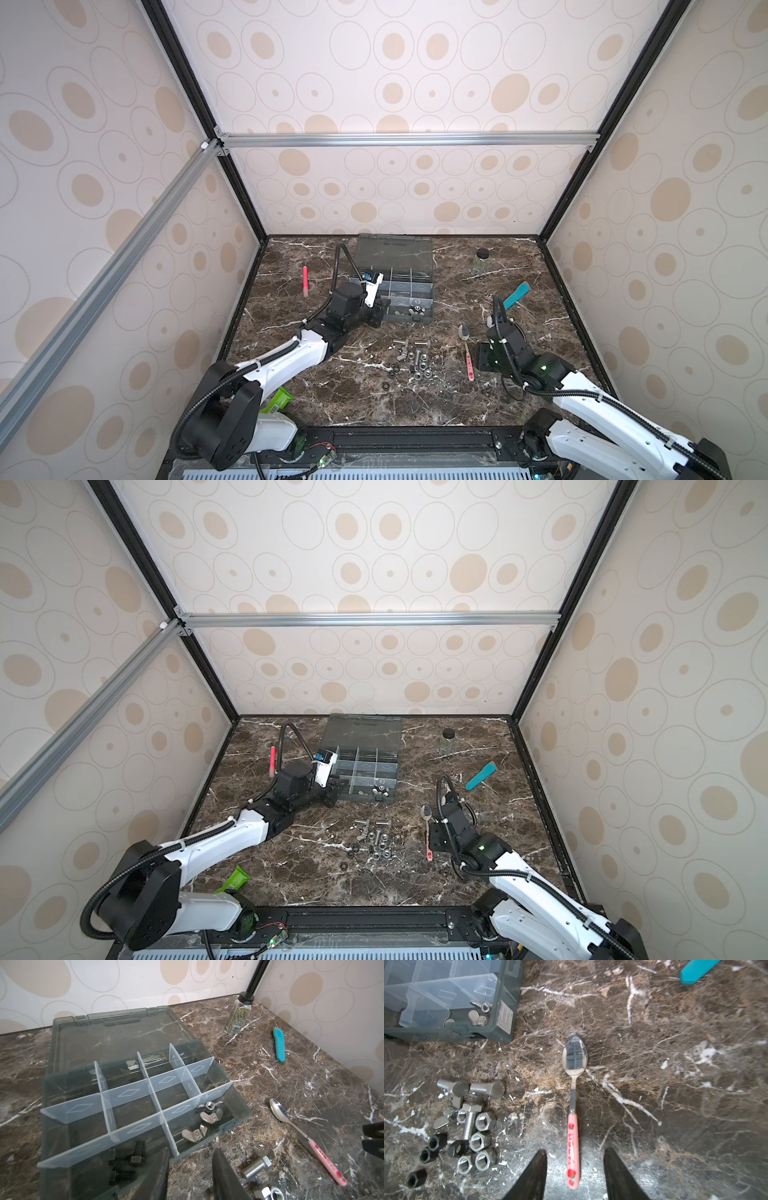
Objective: Sort the screws and nuts into containers
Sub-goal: 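Withdraw the left gripper while the right gripper reaches to the pile, then close the right gripper on a silver wing nut in the pile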
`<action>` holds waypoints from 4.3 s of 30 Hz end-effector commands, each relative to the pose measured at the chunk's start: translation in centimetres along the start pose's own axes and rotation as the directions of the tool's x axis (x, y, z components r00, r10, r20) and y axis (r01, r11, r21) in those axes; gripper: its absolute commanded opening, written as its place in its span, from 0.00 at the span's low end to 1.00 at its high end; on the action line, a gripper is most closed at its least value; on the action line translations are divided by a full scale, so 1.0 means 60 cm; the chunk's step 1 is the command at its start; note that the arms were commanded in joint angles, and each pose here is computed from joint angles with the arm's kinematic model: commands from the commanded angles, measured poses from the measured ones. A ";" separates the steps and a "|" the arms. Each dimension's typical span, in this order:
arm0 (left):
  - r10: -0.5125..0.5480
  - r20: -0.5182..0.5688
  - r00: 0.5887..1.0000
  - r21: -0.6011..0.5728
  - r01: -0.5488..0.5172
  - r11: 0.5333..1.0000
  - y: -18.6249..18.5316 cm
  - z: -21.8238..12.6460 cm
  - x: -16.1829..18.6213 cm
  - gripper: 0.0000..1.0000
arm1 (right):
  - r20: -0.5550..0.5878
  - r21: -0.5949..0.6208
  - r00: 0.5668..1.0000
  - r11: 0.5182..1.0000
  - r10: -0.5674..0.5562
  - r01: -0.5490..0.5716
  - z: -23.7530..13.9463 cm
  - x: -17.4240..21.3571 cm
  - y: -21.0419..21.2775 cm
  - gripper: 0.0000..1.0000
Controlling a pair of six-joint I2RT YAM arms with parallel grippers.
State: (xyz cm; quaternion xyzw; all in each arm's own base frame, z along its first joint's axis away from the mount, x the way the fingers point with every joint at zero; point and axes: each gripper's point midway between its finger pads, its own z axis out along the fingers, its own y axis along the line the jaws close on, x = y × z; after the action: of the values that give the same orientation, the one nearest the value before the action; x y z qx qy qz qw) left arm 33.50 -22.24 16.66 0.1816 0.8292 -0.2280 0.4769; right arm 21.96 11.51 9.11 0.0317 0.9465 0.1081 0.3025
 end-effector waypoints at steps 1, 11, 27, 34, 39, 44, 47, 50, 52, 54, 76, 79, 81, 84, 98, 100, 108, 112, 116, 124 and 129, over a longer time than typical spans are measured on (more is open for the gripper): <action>-0.095 0.118 0.988 -0.015 0.097 0.995 0.006 -0.031 -0.028 0.37 | -0.031 -0.098 1.000 0.995 -0.003 0.000 0.004 -0.012 0.043 0.48; -0.161 0.145 0.976 -0.059 0.171 0.983 0.027 -0.074 0.017 0.38 | -0.092 -0.232 0.991 0.970 -0.094 0.071 0.041 -0.027 0.152 0.47; -0.204 0.219 0.954 -0.074 0.224 0.972 0.037 -0.119 0.027 0.40 | -0.235 -0.353 0.933 0.918 -0.274 0.180 0.114 0.025 0.322 0.46; -0.217 0.245 0.945 -0.070 0.241 0.968 0.041 -0.132 0.037 0.40 | -0.265 -0.349 0.923 0.920 -0.280 0.179 0.131 0.039 0.334 0.46; -0.213 0.242 0.946 -0.070 0.236 0.969 0.040 -0.130 0.038 0.41 | -0.283 -0.340 0.916 0.923 -0.283 0.180 0.138 0.046 0.333 0.46; -0.231 0.238 0.943 -0.052 0.250 0.967 0.038 -0.125 0.044 0.41 | -0.293 -0.336 0.913 0.924 -0.284 0.179 0.142 0.049 0.334 0.46; -0.242 0.244 0.939 -0.035 0.258 0.965 0.034 -0.125 0.042 0.41 | -0.299 -0.333 0.912 0.926 -0.280 0.175 0.146 0.054 0.334 0.46; -0.242 0.247 0.938 -0.028 0.256 0.966 0.032 -0.126 0.040 0.41 | -0.304 -0.333 0.910 0.927 -0.281 0.175 0.149 0.060 0.336 0.46; -0.240 0.247 0.939 -0.031 0.255 0.966 0.033 -0.126 0.040 0.41 | -0.308 -0.332 0.908 0.926 -0.285 0.177 0.151 0.064 0.338 0.46; -0.239 0.242 0.940 -0.035 0.255 0.966 0.034 -0.125 0.044 0.41 | -0.314 -0.332 0.905 0.926 -0.287 0.179 0.153 0.068 0.339 0.46; -0.246 0.230 0.942 -0.043 0.262 0.964 0.037 -0.125 0.055 0.42 | -0.326 -0.350 0.875 0.906 -0.356 0.238 0.168 0.076 0.373 0.46; -0.246 0.233 0.941 -0.044 0.263 0.964 0.037 -0.126 0.055 0.42 | -0.326 -0.319 0.861 0.903 -0.390 0.288 0.164 0.079 0.366 0.46; -0.247 0.233 0.941 -0.044 0.264 0.964 0.038 -0.127 0.056 0.42 | -0.328 -0.300 0.854 0.902 -0.404 0.311 0.163 0.081 0.360 0.45; -0.247 0.233 0.941 -0.044 0.264 0.963 0.038 -0.127 0.057 0.42 | -0.328 -0.266 0.848 0.902 -0.417 0.341 0.162 0.079 0.345 0.45; -0.253 0.239 0.938 -0.042 0.270 0.962 0.038 -0.131 0.058 0.42 | -0.319 -0.310 0.807 0.860 -0.496 0.406 0.153 0.083 0.350 0.46; -0.251 0.241 0.938 -0.041 0.268 0.962 0.038 -0.132 0.056 0.43 | -0.323 -0.303 0.806 0.861 -0.497 0.409 0.155 0.084 0.350 0.46; -0.248 0.243 0.938 -0.041 0.266 0.963 0.037 -0.132 0.051 0.43 | -0.335 -0.248 0.783 0.850 -0.525 0.464 0.158 0.083 0.344 0.43; -0.250 0.241 0.938 -0.041 0.267 0.963 0.037 -0.131 0.053 0.43 | -0.337 -0.220 0.771 0.841 -0.541 0.494 0.158 0.081 0.337 0.42; -0.250 0.240 0.938 -0.041 0.267 0.963 0.037 -0.131 0.054 0.43 | -0.345 -0.180 0.754 0.828 -0.558 0.531 0.160 0.080 0.325 0.40; -0.253 0.242 0.937 -0.038 0.270 0.962 0.036 -0.131 0.053 0.43 | -0.345 -0.167 0.739 0.812 -0.579 0.559 0.162 0.082 0.329 0.38; -0.254 0.242 0.936 -0.040 0.271 0.962 0.037 -0.132 0.053 0.43 | -0.352 -0.155 0.733 0.808 -0.582 0.568 0.169 0.083 0.329 0.38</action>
State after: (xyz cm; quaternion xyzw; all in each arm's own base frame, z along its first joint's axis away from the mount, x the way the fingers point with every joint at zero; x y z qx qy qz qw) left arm 27.37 -15.91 16.04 0.0347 0.7993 -0.2725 0.5345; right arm 23.82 33.68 3.26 -0.2816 0.9478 0.0553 0.1389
